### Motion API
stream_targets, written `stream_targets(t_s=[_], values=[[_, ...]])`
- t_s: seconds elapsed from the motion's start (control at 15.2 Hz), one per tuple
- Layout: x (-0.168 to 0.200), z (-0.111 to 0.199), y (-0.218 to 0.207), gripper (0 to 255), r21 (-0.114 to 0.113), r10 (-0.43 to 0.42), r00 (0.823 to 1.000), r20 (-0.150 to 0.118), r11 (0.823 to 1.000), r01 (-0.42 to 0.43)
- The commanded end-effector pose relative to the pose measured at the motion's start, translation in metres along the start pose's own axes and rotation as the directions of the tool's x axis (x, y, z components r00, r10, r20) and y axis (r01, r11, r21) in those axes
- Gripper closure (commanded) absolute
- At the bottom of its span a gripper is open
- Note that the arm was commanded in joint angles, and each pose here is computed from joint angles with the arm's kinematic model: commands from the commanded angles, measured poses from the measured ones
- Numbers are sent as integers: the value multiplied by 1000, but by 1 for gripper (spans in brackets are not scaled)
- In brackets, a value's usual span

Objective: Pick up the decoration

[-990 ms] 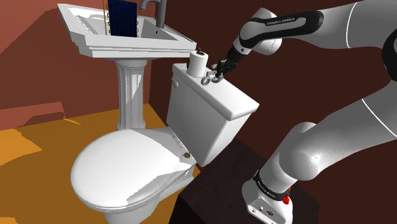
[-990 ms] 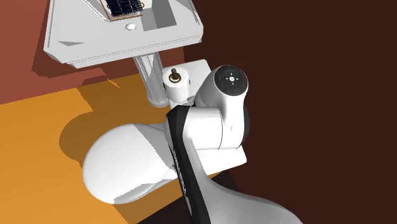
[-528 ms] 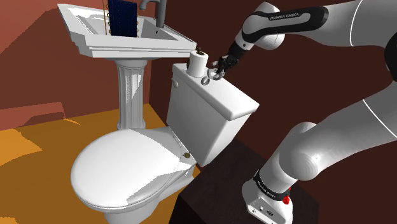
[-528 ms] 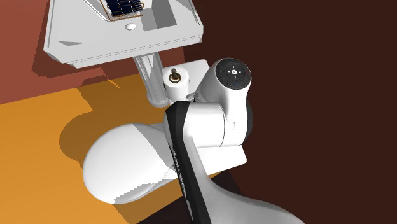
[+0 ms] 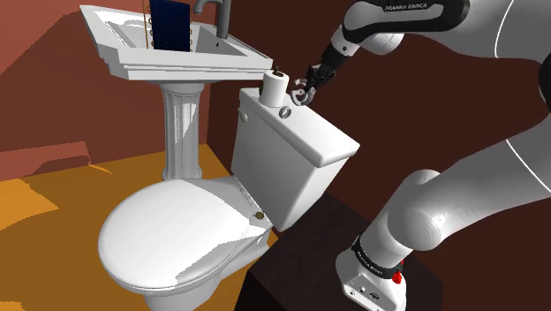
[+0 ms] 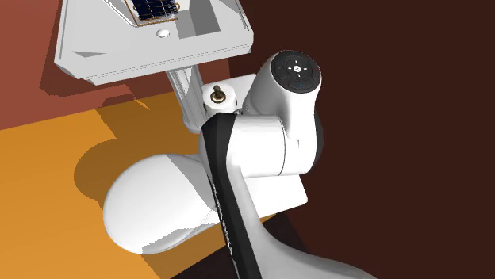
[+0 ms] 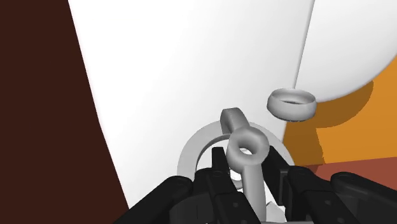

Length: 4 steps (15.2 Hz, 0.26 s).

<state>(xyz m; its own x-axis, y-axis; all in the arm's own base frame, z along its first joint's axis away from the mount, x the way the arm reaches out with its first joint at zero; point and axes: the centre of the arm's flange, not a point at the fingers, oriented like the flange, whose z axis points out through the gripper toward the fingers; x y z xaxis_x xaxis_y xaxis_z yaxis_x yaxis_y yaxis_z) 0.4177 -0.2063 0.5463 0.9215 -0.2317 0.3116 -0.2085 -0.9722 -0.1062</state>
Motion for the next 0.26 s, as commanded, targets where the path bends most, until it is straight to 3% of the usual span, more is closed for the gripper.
stream_targets(t_s=[0.0, 0.2], values=[[4, -11, -1, 255, 0, 0, 1000, 0, 1000, 0], [6, -16, -2, 255, 0, 0, 1000, 0, 1000, 0]])
